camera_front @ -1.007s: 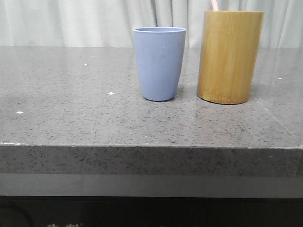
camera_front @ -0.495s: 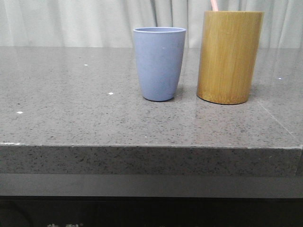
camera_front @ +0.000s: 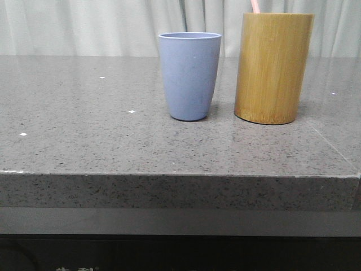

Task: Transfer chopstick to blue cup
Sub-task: 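Move the right gripper down to the pink stick and grasp it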

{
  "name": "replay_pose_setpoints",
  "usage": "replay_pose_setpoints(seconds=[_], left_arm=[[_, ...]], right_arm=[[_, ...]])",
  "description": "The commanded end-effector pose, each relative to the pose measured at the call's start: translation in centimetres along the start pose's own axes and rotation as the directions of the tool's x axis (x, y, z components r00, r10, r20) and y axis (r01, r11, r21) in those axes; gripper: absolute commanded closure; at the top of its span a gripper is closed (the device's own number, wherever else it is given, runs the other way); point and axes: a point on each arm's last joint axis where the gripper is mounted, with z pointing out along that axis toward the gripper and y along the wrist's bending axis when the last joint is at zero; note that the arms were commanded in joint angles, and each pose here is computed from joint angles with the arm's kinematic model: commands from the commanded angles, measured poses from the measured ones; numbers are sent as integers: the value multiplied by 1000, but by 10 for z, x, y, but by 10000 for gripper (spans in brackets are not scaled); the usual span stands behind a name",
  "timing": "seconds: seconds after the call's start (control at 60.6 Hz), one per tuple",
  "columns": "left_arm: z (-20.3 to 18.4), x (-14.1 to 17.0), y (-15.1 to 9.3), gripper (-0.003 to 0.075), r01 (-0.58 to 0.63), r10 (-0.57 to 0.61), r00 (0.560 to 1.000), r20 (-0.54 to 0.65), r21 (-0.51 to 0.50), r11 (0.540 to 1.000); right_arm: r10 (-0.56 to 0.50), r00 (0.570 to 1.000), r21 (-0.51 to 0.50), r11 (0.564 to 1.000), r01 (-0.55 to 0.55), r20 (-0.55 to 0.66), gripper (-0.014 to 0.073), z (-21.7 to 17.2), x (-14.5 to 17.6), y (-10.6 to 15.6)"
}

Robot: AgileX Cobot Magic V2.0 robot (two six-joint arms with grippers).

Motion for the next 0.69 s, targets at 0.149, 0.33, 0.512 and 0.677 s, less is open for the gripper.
replay_pose_setpoints(seconds=[0.149,0.33,0.512,0.677], left_arm=[[-2,-16,0,739,15,-15,995,103,0,1000],[-2,-16,0,739,15,-15,995,103,0,1000],[-2,-16,0,739,15,-15,995,103,0,1000],[-2,-16,0,739,15,-15,995,103,0,1000]], right_arm=[[-61,995,-142,987,72,81,16,53,-54,35],[-85,995,-251,963,94,45,16,105,-72,75],[-116,993,-272,955,115,13,16,155,-72,96],[-135,991,-269,955,126,-14,20,184,-67,102]])
